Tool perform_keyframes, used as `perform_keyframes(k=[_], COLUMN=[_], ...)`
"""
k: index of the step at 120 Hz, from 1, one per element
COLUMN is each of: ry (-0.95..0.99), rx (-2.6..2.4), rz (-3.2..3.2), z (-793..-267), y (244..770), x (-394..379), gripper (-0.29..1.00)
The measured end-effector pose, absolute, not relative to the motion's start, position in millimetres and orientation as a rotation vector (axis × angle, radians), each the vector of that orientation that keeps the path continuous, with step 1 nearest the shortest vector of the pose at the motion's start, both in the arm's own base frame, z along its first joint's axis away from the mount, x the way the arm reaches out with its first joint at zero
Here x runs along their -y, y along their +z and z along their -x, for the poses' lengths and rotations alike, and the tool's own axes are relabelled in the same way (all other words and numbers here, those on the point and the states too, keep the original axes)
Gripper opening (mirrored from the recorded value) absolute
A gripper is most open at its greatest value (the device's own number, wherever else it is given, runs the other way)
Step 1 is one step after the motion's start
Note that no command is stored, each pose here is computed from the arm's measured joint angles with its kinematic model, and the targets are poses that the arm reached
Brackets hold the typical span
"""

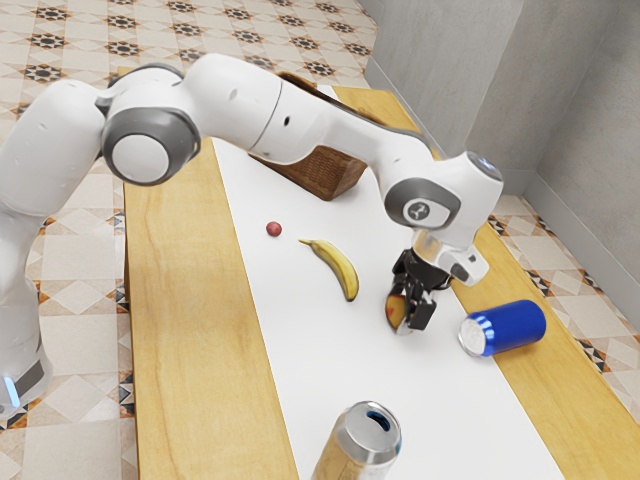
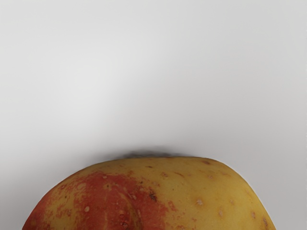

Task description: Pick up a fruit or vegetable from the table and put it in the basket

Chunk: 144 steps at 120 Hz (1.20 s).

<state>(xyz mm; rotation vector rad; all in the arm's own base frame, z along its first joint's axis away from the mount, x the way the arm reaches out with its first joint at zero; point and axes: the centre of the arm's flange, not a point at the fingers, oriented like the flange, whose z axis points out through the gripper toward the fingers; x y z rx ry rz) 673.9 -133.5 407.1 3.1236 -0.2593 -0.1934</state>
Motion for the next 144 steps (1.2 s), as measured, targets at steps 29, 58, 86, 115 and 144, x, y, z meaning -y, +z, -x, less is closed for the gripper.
perform_keyframes(k=[29,58,86,115,144], ry=[-0.173,0.016,0.244,0.218,0.107], rx=[0.256,0.239,0.040,-0.383,-0.774], rz=[-3.134,-3.141,-3.174,-3.204,-3.085], z=[-673.5,-662.2,-644.2,-611.5,-580.8], y=[413.8,505.0,636.1,675.6,651.8], x=[134.0,125.1,50.1,-93.7,-231.8], gripper=[0.47,0.42,0.41,0.40,0.40])
